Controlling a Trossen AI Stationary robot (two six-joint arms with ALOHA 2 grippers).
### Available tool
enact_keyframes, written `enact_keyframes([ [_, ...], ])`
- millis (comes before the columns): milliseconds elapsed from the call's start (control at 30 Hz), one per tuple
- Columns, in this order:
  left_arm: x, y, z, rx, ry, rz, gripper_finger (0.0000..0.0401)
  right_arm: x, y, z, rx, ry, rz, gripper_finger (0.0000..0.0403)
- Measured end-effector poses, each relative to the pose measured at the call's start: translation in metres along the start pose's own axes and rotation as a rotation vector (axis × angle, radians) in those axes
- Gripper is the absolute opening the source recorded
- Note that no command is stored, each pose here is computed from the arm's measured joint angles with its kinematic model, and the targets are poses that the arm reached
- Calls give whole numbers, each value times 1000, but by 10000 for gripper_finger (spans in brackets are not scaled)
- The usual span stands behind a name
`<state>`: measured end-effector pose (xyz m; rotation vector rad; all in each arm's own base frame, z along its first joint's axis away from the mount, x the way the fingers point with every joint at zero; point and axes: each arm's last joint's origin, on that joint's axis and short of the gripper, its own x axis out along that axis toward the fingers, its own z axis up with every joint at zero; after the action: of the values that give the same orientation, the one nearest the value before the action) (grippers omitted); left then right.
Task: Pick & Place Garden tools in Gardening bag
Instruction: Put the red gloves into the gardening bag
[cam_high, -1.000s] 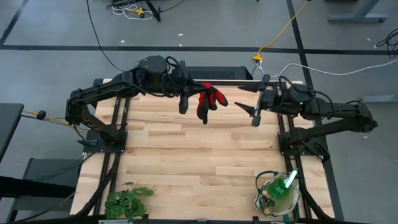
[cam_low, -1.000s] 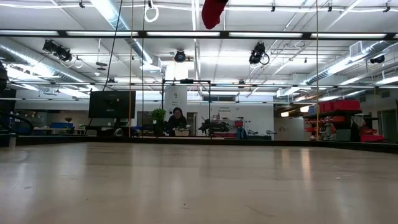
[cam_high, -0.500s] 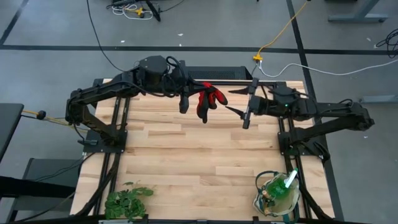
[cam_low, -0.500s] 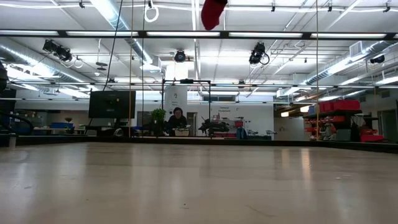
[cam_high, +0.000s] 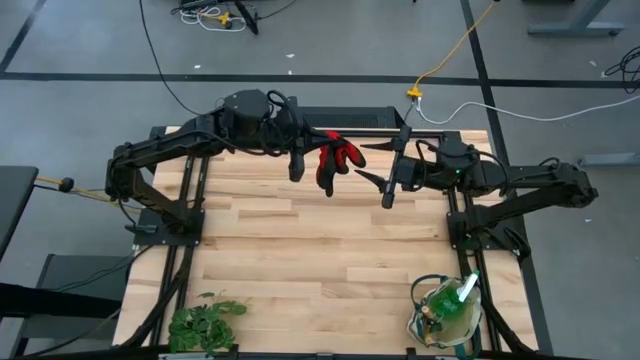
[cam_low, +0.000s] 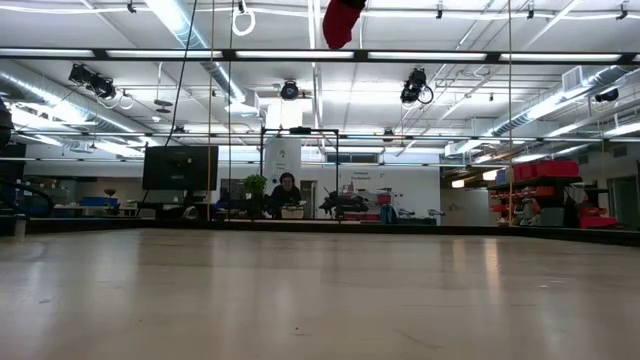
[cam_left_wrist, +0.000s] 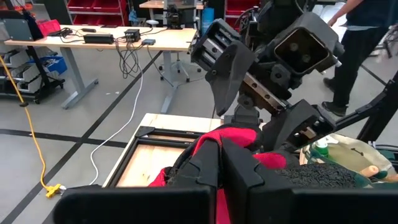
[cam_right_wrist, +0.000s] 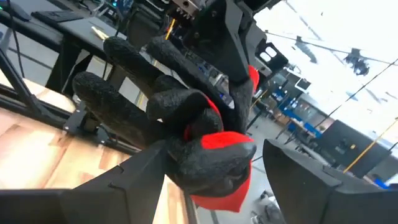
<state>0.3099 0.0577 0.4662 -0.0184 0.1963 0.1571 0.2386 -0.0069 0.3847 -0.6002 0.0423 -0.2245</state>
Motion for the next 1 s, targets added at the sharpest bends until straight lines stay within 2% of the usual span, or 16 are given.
enact_keyframes([
  [367,0,0,0,-18,0,0,9,9,11,3,-194,13,-44,268],
  [533,0,0,0,-19,0,0,9,14,15,1,-221,24,-36,268],
  [767,0,0,0,-19,1,0,8,16,14,3,-252,40,-113,268],
  [1000,0,0,0,-19,1,-1,10,16,15,4,-255,38,-118,268],
])
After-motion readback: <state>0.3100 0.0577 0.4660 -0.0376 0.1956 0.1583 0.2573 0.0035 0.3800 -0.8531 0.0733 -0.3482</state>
